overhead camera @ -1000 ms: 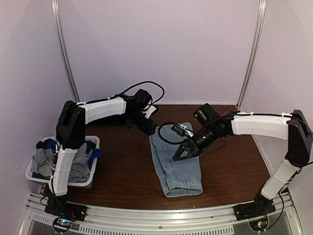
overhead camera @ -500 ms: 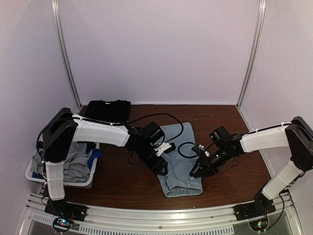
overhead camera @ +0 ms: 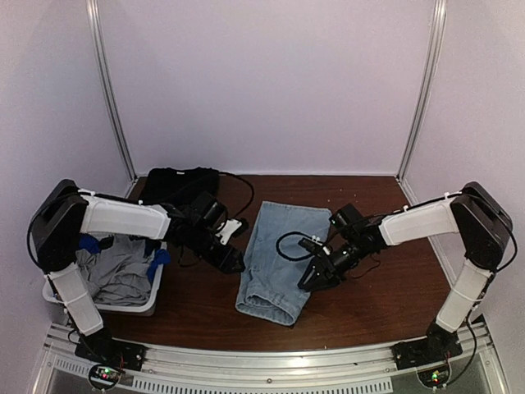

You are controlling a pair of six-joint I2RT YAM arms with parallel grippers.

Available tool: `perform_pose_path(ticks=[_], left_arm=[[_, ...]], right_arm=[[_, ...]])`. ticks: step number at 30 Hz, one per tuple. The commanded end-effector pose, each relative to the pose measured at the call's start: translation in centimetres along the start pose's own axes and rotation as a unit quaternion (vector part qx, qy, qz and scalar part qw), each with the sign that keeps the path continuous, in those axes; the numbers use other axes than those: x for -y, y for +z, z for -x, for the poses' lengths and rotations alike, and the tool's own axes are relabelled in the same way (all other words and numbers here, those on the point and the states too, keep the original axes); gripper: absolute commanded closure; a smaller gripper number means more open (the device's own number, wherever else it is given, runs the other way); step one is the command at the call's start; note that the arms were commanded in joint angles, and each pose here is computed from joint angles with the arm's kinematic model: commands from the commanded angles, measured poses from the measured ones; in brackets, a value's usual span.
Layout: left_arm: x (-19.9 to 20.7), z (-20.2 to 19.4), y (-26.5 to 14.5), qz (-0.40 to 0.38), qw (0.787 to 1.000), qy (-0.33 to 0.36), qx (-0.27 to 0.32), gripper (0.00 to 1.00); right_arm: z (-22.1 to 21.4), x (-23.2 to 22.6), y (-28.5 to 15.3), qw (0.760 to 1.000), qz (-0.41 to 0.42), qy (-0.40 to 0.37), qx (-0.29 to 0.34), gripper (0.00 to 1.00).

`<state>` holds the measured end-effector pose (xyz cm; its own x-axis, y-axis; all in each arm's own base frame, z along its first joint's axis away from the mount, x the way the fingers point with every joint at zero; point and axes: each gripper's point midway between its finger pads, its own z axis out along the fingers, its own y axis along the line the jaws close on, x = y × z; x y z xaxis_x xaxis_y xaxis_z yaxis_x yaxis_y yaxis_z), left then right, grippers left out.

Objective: Fold and stack the mixed laundry pile
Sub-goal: Rotate the rectangle-folded skirt at the center of the board, then pick up the rectangle-folded skirt from the center of the board.

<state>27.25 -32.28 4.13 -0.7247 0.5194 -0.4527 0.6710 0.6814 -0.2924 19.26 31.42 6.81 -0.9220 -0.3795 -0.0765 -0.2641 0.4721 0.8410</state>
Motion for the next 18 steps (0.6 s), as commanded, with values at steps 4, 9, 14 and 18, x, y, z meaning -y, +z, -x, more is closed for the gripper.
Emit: perform_pose_path(ticks=[4, 9, 14, 18], left_arm=[[3.0, 4.1, -4.1, -0.027, 0.996, 0.002, 0.081, 0.39], [5.7, 1.8, -2.9, -0.064, 0.996, -0.053, 0.040, 0.35], [7.6, -1.0, -1.2, -0.078, 0.995, -0.069, -0.007, 0.30], [6.1, -3.0, 0.6, -0.044, 0.993, -0.095, -0.056, 0.46]], right_arm=[[3.4, -3.6, -4.3, 0.995, -0.021, -0.059, 0.075, 0.62], [3.6, -2.0, -4.8, 0.994, -0.052, -0.036, 0.094, 0.62], [3.4, -1.5, -5.0, 0.992, -0.062, -0.033, 0.100, 0.60], [3.4, -0.6, -5.0, 0.992, -0.070, -0.029, 0.096, 0.60]])
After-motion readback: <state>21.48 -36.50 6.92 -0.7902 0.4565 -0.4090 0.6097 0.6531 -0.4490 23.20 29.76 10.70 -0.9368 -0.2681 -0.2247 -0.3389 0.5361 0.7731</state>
